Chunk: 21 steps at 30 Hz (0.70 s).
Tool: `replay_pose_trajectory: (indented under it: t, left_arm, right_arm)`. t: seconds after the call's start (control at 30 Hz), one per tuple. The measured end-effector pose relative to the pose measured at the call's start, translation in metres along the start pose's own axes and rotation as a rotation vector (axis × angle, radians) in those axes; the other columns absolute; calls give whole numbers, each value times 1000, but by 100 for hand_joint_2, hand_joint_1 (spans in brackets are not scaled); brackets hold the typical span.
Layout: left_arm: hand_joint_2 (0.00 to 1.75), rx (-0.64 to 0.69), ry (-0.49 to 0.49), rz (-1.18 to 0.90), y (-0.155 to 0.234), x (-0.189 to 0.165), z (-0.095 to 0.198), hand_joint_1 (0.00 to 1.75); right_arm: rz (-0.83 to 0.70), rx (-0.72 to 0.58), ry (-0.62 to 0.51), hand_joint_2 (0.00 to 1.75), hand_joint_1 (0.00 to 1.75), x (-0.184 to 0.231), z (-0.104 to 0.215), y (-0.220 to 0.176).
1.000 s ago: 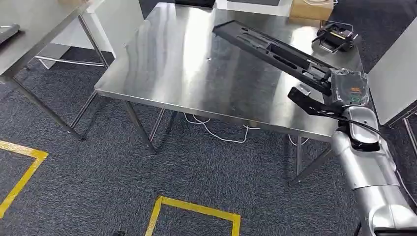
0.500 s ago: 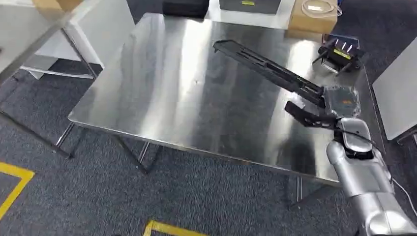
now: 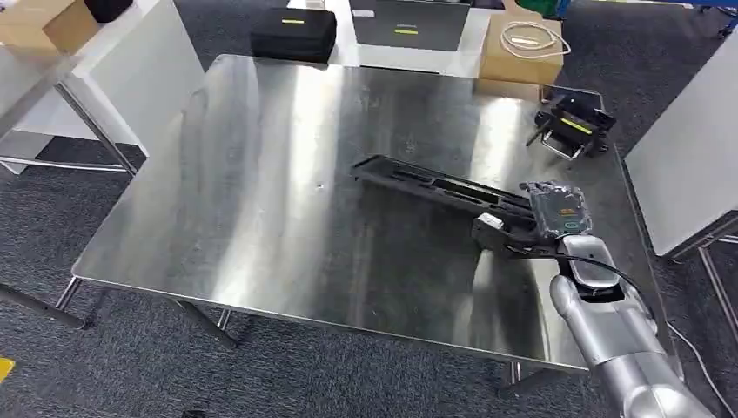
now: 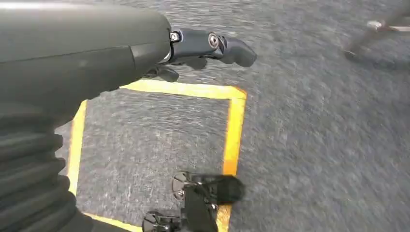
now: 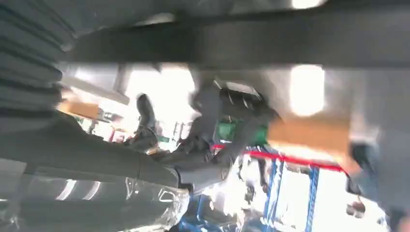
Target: Take the parts from the cabinet and place them on the table.
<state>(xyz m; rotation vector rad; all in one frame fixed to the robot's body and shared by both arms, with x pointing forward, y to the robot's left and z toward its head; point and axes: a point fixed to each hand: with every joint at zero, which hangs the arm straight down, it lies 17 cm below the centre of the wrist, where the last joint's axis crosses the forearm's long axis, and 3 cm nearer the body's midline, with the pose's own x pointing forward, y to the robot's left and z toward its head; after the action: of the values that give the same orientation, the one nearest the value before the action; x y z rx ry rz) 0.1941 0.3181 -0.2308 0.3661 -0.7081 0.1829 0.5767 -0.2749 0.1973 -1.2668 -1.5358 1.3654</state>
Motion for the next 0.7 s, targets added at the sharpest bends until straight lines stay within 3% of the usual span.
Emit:
replay_pose_trajectory:
  t: [0.1, 0.7]
  left_arm:
    - [0, -19, 11, 11, -6, 4, -2, 0]
    - [0, -61, 36, 31, -19, 0, 2, 0]
  right_arm:
    - [12, -66, 6, 0, 0, -8, -19, -35]
    - [27, -121, 1, 0, 0, -8, -33, -65]
